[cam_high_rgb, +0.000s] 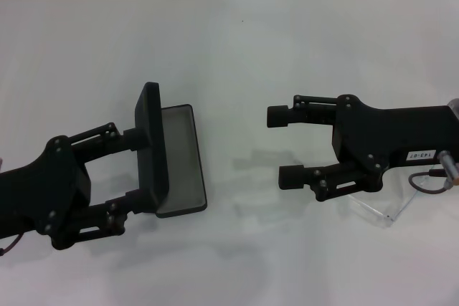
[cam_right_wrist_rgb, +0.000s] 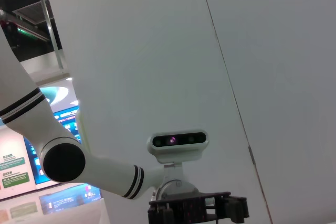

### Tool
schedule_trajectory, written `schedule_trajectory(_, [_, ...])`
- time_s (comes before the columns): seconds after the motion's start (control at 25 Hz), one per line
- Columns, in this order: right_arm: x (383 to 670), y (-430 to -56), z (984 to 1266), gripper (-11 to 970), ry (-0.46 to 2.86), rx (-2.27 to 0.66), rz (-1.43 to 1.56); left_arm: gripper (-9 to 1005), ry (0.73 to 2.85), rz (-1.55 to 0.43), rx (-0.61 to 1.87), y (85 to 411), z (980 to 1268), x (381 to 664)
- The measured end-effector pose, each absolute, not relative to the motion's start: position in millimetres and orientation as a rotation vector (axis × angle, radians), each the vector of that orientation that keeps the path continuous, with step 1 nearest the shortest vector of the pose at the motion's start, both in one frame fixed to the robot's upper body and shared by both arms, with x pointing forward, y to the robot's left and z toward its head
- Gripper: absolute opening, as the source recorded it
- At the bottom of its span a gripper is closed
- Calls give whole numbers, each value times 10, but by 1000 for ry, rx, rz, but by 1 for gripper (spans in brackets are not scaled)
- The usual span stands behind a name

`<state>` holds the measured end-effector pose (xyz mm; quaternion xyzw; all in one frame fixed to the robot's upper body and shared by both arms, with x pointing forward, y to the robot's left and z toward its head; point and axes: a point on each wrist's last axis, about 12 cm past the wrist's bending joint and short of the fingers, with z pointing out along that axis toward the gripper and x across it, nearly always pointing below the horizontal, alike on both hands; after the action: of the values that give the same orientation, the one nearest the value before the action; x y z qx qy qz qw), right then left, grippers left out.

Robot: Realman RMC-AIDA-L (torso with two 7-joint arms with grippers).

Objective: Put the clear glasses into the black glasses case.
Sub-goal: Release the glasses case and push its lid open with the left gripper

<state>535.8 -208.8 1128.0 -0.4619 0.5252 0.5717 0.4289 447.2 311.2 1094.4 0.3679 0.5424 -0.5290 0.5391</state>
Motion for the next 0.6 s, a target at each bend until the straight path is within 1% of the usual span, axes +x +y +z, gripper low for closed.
schedule_trajectory(0.6, [5361, -2108, 11268, 875, 1307, -1129, 1411, 753, 1289, -1264, 877, 3114, 10977, 4517])
